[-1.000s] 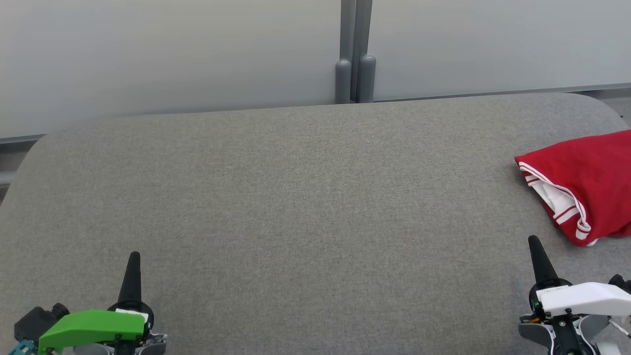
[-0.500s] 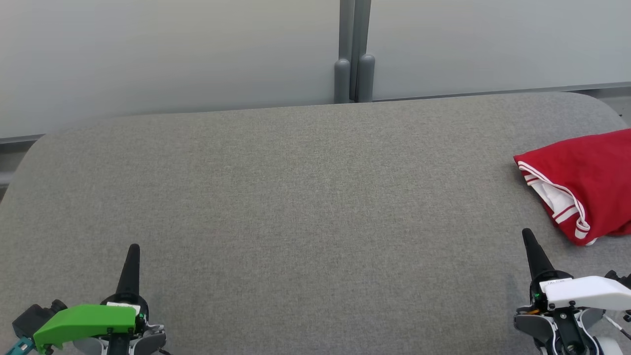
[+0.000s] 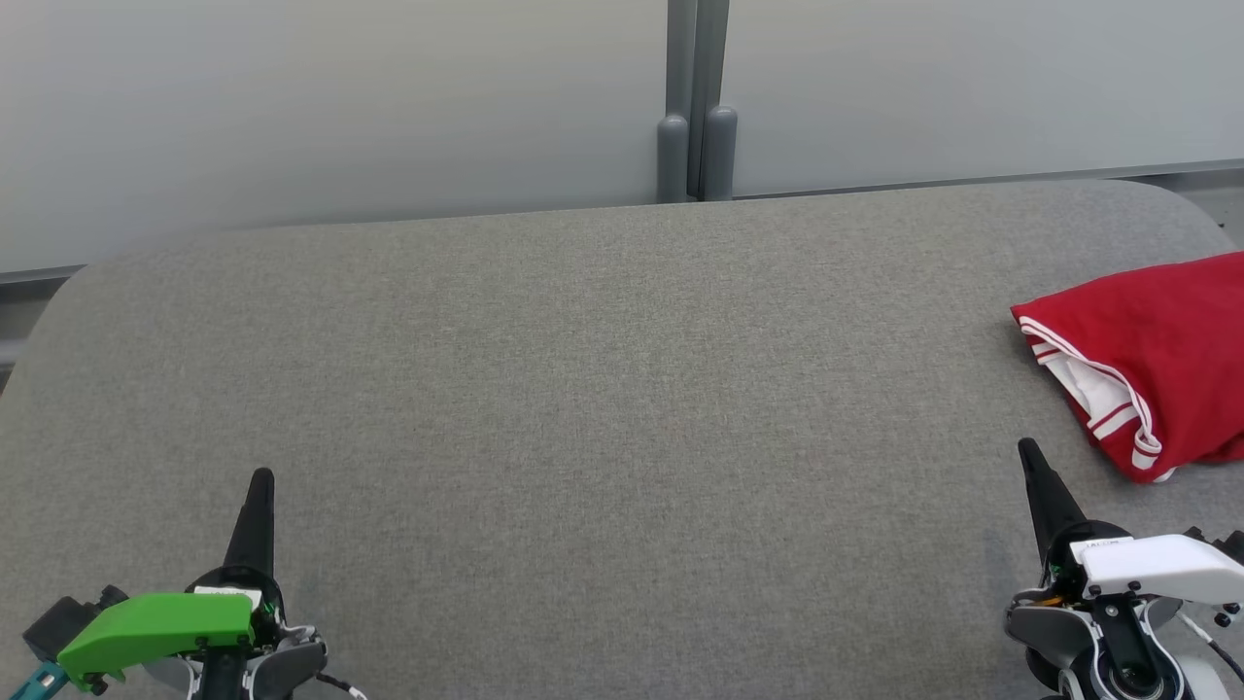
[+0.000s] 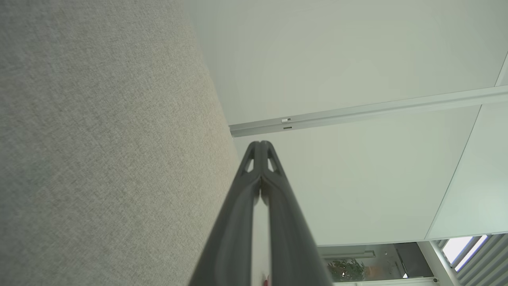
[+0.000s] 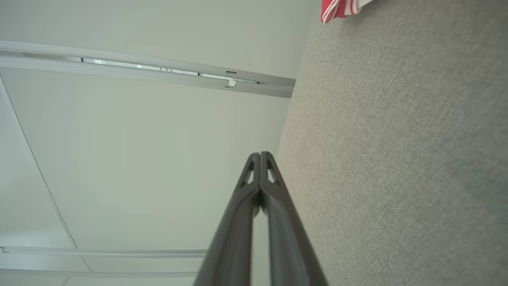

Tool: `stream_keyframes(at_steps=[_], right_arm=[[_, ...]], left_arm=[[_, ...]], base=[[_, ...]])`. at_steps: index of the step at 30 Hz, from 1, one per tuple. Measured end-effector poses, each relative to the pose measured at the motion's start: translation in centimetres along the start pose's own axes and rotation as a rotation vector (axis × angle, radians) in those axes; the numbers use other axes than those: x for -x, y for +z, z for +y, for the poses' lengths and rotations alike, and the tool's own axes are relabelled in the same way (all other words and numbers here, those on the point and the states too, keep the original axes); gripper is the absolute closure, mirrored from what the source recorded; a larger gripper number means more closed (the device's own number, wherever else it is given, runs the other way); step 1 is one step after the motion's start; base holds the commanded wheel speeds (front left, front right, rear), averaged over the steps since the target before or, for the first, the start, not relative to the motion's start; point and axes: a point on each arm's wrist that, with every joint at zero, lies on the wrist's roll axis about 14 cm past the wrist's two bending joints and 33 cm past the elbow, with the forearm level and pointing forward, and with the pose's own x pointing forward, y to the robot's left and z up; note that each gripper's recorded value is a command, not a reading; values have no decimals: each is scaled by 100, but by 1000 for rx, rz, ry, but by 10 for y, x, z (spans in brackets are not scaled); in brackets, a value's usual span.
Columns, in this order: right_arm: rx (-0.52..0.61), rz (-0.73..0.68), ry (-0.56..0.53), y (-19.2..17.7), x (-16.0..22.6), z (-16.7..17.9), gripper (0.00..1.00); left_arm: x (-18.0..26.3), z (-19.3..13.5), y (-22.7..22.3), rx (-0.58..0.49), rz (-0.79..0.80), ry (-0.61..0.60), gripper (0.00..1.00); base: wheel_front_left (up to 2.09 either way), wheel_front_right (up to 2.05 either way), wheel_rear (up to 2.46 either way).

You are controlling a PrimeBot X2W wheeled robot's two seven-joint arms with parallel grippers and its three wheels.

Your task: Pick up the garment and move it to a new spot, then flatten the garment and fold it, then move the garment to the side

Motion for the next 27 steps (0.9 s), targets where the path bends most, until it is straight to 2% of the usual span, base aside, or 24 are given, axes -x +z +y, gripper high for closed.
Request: stream_keyframes(at_steps=[21,27], right_arm=[[-166,26,37,-4,-5,10,100],[-178,29,41,-5,-6,12,100]], left_arm=[[-6,-12,-1,146,9,-42,100],[-6,-13,-1,164,9,-47,100]], base=[[0,0,0],[0,0,0]])
